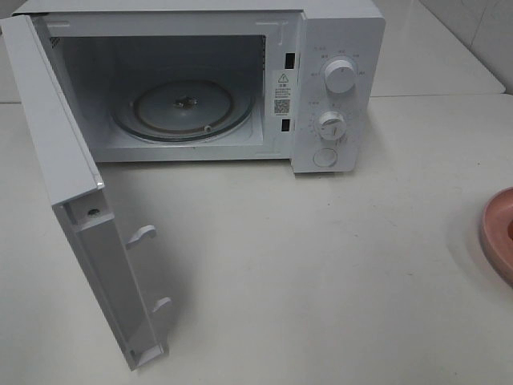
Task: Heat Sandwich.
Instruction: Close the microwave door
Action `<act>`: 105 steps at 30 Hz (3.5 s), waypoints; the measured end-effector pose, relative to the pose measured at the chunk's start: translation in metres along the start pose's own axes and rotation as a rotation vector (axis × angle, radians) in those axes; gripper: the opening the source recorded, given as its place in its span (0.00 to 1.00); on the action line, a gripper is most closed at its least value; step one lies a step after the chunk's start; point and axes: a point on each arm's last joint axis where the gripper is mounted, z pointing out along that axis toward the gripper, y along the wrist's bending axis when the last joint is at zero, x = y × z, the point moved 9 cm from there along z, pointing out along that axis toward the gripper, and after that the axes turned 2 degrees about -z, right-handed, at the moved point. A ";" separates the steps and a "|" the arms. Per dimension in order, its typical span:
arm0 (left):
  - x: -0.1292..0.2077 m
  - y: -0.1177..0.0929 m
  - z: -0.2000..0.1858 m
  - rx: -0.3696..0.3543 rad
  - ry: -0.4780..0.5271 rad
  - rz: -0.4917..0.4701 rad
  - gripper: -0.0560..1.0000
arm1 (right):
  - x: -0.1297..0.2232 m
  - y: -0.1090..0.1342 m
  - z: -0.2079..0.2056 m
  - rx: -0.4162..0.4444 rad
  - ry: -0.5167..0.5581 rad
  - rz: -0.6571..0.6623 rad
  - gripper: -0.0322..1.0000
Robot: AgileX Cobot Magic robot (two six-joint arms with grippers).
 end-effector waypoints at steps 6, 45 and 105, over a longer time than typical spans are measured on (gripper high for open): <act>0.000 0.000 0.000 0.000 0.000 0.000 0.96 | 0.008 -0.004 -0.004 0.034 -0.047 0.015 0.77; 0.000 0.000 0.000 0.000 0.000 0.000 0.96 | 0.011 -0.004 -0.018 0.040 -0.160 0.021 0.77; -0.027 0.000 0.085 0.000 0.109 0.000 0.05 | 0.011 -0.004 -0.018 0.040 -0.160 0.020 0.77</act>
